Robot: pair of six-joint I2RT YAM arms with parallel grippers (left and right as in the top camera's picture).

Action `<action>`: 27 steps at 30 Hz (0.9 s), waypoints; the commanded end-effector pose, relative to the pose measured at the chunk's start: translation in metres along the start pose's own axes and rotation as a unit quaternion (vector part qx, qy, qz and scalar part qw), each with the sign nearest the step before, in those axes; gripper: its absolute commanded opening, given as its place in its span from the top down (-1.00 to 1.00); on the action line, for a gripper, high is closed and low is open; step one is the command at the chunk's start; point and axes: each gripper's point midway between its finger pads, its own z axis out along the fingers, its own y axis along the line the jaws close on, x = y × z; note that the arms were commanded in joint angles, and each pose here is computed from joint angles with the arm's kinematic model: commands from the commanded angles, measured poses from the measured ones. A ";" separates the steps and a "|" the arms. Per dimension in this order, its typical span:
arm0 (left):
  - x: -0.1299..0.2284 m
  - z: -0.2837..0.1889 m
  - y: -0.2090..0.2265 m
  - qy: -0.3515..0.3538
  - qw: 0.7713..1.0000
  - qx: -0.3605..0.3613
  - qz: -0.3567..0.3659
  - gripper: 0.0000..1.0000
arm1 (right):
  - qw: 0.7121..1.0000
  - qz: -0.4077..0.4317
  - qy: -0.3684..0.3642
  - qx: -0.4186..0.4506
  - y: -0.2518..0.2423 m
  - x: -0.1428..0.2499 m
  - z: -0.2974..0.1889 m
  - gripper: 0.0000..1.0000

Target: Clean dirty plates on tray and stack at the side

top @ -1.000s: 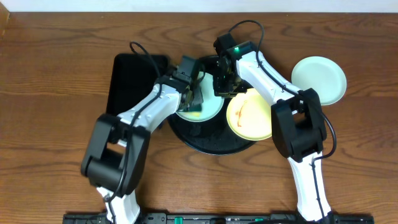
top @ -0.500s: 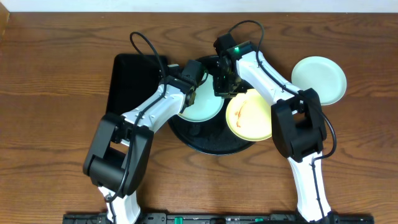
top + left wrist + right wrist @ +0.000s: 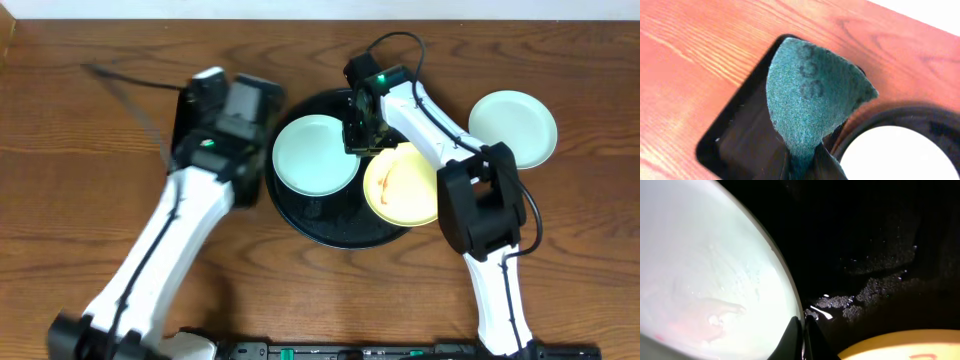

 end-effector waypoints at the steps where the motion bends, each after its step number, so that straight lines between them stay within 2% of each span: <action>1: -0.002 -0.005 0.016 0.031 0.998 0.023 -0.038 0.85 | 0.994 -0.047 -0.099 -0.023 0.015 -0.025 -0.079 0.98; 5: 0.002 0.001 0.048 0.070 0.996 0.001 -0.064 0.85 | 0.982 -0.078 -0.173 0.001 0.014 -0.032 -0.135 0.97; 9: 0.012 0.014 0.080 0.104 0.990 -0.047 -0.077 0.84 | 0.956 -0.114 -0.255 0.090 0.001 -0.034 -0.193 0.98; 13: 0.018 0.026 0.092 0.126 0.986 -0.062 -0.090 0.85 | 0.921 -0.135 -0.317 0.184 -0.005 -0.027 -0.242 0.97; 16: 0.021 0.033 0.097 0.136 0.984 -0.070 -0.092 0.85 | 0.887 -0.151 -0.357 0.252 -0.002 -0.018 -0.275 0.98; 21: 0.031 0.044 0.099 0.155 0.982 -0.082 -0.076 0.85 | 0.808 -0.169 -0.409 0.389 0.006 -0.003 -0.325 0.98; 25: 0.036 0.050 0.099 0.165 0.980 -0.087 -0.070 0.85 | 0.752 -0.210 -0.414 0.468 0.022 0.008 -0.348 0.97; 27: 0.037 0.051 0.099 0.167 0.980 -0.087 -0.066 0.85 | 0.734 -0.222 -0.416 0.489 0.030 0.011 -0.356 0.98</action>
